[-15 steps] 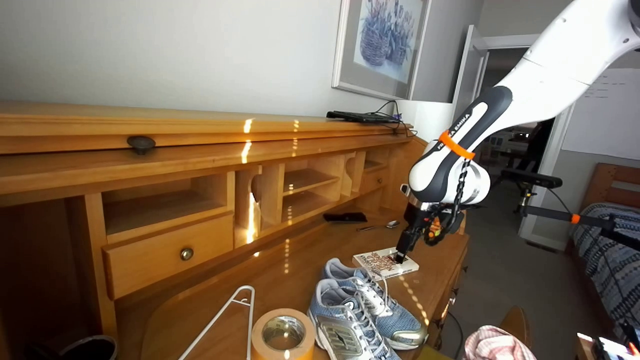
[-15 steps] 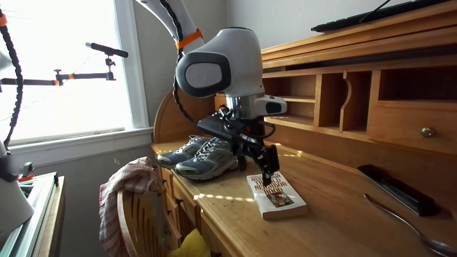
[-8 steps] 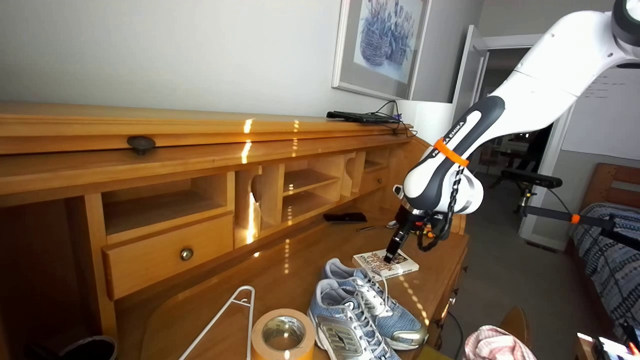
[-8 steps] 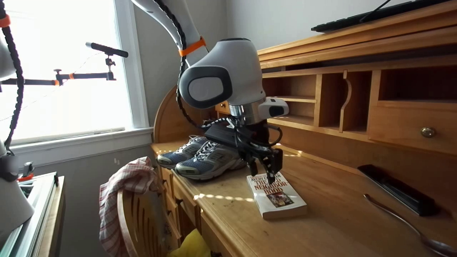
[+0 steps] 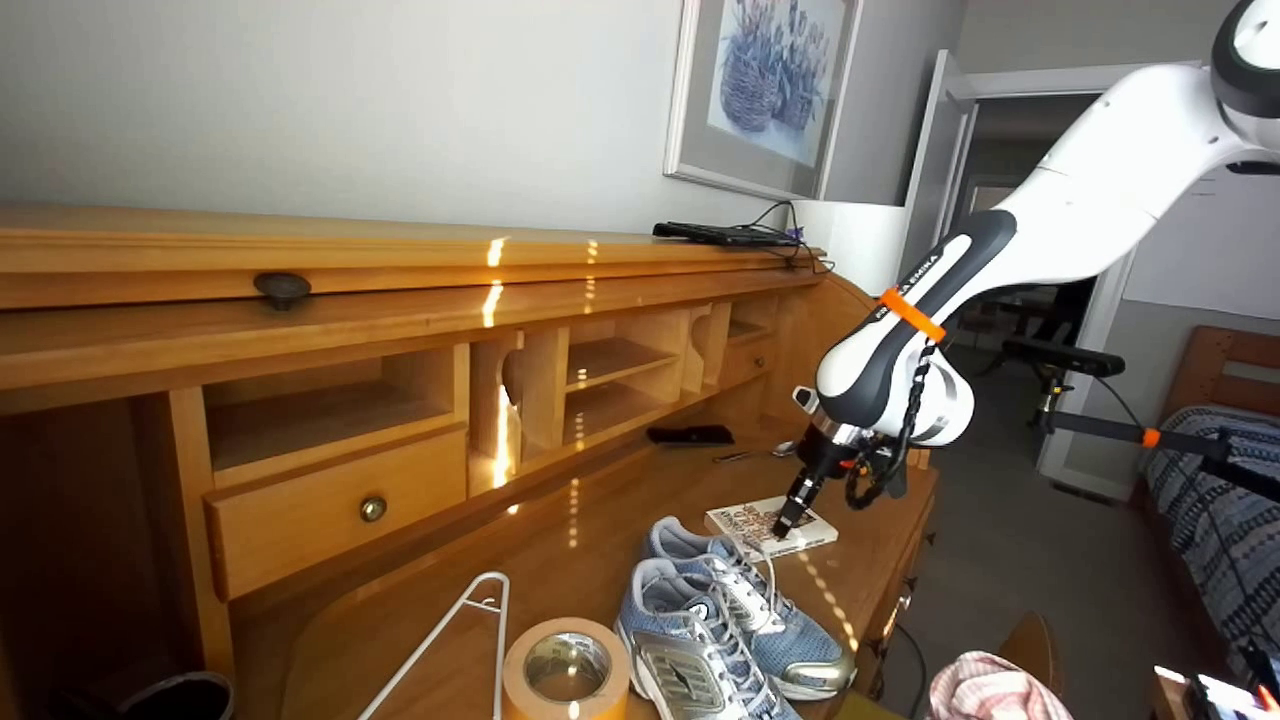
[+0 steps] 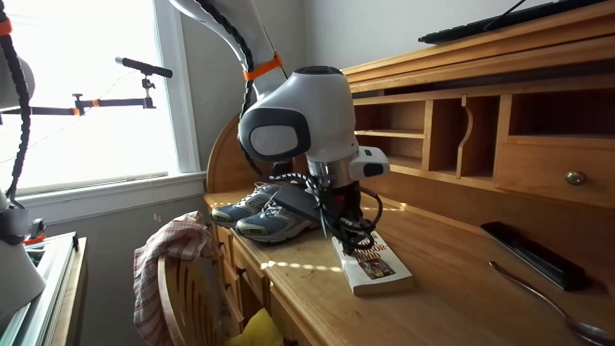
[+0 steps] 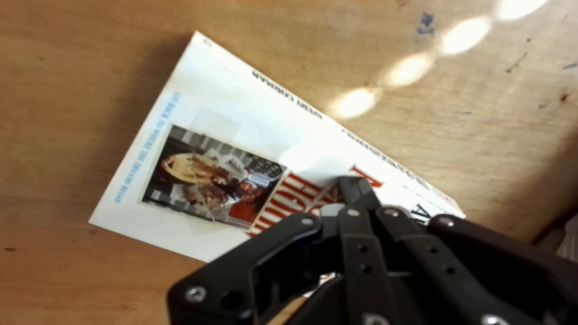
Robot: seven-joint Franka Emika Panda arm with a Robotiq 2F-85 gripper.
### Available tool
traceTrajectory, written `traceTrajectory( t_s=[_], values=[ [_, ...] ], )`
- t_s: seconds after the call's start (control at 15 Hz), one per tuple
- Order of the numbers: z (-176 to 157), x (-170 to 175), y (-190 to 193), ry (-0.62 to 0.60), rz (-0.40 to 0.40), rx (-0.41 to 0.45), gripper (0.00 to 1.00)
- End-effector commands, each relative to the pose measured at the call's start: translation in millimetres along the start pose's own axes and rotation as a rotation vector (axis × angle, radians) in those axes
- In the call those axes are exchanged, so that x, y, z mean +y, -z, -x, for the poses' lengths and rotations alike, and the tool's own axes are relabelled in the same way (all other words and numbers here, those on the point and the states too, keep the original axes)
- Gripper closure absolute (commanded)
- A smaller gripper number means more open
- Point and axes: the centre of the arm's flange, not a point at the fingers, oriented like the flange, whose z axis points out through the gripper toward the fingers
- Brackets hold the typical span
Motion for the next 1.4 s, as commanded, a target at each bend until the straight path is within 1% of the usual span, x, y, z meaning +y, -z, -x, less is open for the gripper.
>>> traceTrajectory(
  t_s=[0.0, 0.33, 0.6, 0.93, 1.33],
  values=[
    [12.4, 16.4, -4.6, 0.008, -0.012, 0.017, 1.0],
    [21.9, 30.6, 6.5, -0.007, 0.009, -0.016, 1.0],
    [30.8, 39.7, 11.8, -0.013, 0.006, -0.084, 1.0],
    [45.2, 52.4, 22.1, -0.017, 0.042, -0.177, 1.0],
    [58.1, 55.8, 26.3, -0.035, 0.057, -0.264, 1.0]
  ],
)
